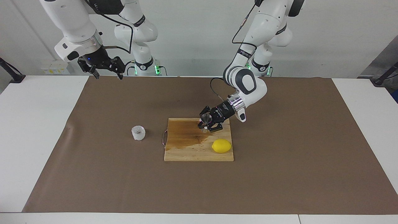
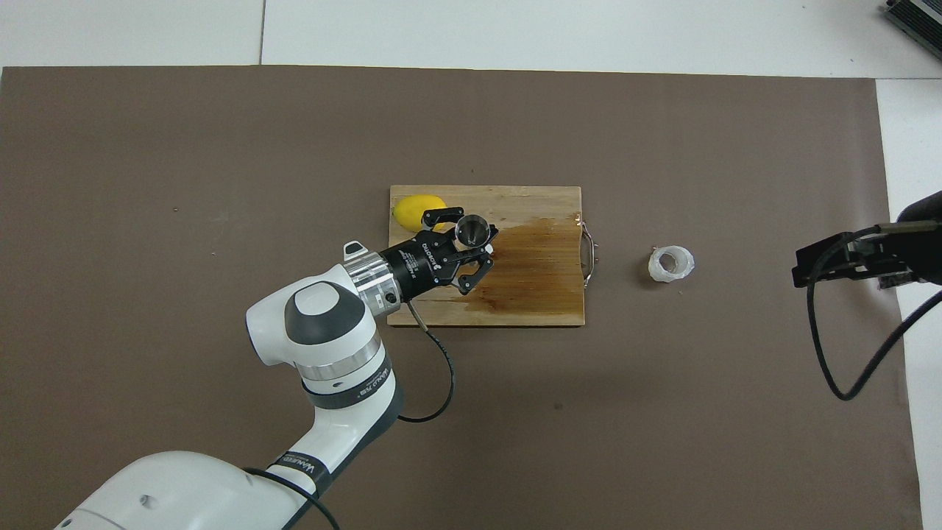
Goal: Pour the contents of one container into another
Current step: 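Lower the dark cup onto the board and open the left gripper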
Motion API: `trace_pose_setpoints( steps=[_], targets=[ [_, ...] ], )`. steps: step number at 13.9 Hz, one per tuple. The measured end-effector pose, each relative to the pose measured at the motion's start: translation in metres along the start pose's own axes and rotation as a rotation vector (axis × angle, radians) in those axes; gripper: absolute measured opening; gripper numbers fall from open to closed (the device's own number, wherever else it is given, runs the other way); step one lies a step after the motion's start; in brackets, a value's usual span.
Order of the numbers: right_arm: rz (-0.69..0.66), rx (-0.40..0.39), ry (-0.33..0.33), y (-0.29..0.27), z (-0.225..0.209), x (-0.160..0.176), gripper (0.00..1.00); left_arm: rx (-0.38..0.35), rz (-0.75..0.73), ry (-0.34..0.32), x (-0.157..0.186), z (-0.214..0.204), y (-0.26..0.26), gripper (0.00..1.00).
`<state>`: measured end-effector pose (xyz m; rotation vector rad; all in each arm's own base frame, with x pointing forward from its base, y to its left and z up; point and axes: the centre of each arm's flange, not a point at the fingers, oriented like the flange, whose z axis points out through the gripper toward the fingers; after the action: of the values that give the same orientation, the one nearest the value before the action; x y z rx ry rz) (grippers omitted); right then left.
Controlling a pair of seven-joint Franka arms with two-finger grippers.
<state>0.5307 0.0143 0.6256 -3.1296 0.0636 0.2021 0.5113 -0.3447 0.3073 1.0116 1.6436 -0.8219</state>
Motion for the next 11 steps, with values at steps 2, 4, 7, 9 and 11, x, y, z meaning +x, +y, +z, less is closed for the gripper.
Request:
trace_pose_setpoints(
  steps=[2, 4, 7, 9, 11],
  targets=[
    [0.000, 0.000, 0.000, 0.000, 0.000, 0.000, 1.00, 0.001, 0.014, -0.007, 0.002, 0.010, -0.005, 0.11],
    [0.000, 0.000, 0.000, 0.000, 0.000, 0.000, 1.00, -0.007, 0.021, 0.002, 0.001, 0.016, -0.006, 0.11],
    [0.000, 0.000, 0.000, 0.000, 0.000, 0.000, 1.00, -0.022, 0.025, 0.010, -0.001, 0.022, -0.001, 0.11],
    [0.000, 0.000, 0.000, 0.000, 0.000, 0.000, 1.00, -0.021, 0.033, 0.016, 0.005, 0.026, 0.000, 0.11],
    [0.000, 0.000, 0.000, 0.000, 0.000, 0.000, 1.00, -0.016, 0.067, 0.024, 0.015, 0.033, 0.001, 0.11]
  ],
)
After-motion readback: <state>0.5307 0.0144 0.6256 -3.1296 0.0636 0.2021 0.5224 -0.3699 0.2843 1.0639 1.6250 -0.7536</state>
